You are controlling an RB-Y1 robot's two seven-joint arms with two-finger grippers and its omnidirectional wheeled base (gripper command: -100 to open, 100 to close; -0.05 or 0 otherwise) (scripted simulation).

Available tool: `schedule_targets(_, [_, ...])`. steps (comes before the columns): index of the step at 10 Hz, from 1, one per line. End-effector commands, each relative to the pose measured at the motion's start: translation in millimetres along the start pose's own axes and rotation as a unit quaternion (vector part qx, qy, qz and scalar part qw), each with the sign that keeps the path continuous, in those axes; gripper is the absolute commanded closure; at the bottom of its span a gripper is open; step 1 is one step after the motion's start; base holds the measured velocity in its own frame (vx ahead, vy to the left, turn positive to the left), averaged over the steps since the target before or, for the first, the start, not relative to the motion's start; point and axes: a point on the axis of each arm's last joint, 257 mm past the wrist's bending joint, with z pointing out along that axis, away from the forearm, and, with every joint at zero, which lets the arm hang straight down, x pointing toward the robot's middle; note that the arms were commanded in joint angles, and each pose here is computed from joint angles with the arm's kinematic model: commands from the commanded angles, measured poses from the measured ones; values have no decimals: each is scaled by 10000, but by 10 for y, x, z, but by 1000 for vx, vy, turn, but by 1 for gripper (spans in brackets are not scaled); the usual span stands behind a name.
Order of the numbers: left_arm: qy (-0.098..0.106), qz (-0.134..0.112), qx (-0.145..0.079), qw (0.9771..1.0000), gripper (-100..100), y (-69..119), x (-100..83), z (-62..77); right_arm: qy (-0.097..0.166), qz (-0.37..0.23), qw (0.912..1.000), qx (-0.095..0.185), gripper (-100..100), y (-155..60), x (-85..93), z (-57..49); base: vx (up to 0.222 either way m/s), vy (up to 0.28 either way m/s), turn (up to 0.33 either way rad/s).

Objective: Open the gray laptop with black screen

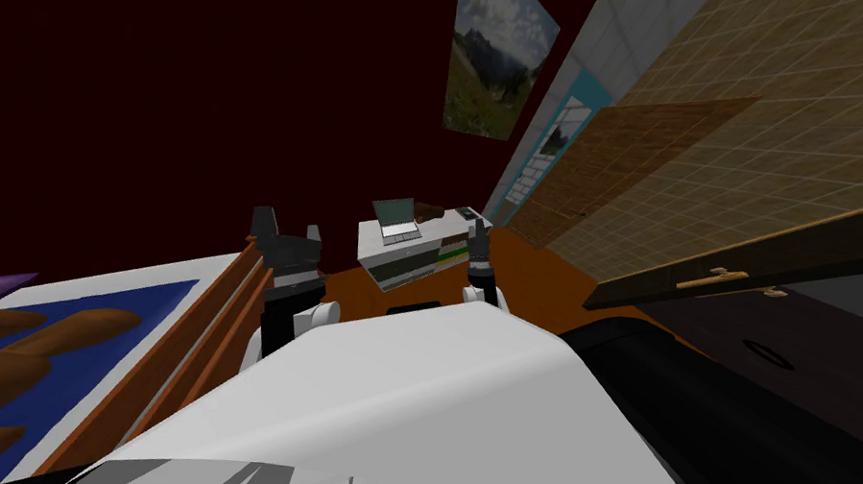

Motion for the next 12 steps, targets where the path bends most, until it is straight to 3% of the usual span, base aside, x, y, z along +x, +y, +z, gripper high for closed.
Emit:
schedule_targets(1, [0, 0, 0, 10000, 0, 0, 0, 0, 0, 0, 10000, 0, 0, 0, 0, 0, 0, 0, 0])
schedule_targets(9, [0, 0, 2, 10000, 0, -2, 0, 0, 0, 0, 10000, -2, 0, 2, 0, 1, 0, 0, 0])
schedule_targets(10, [153, 117, -36, 9998, -100, 22, 22, 10, 0, 0, 10000, -2, 0, 2, 0, 1, 13, -1, -43])
schedule_targets(12, [340, 311, -121, 9989, -100, 76, 31, 30, 0, 0, 10000, 1, 0, -1, 0, -1, 17, 0, -68])
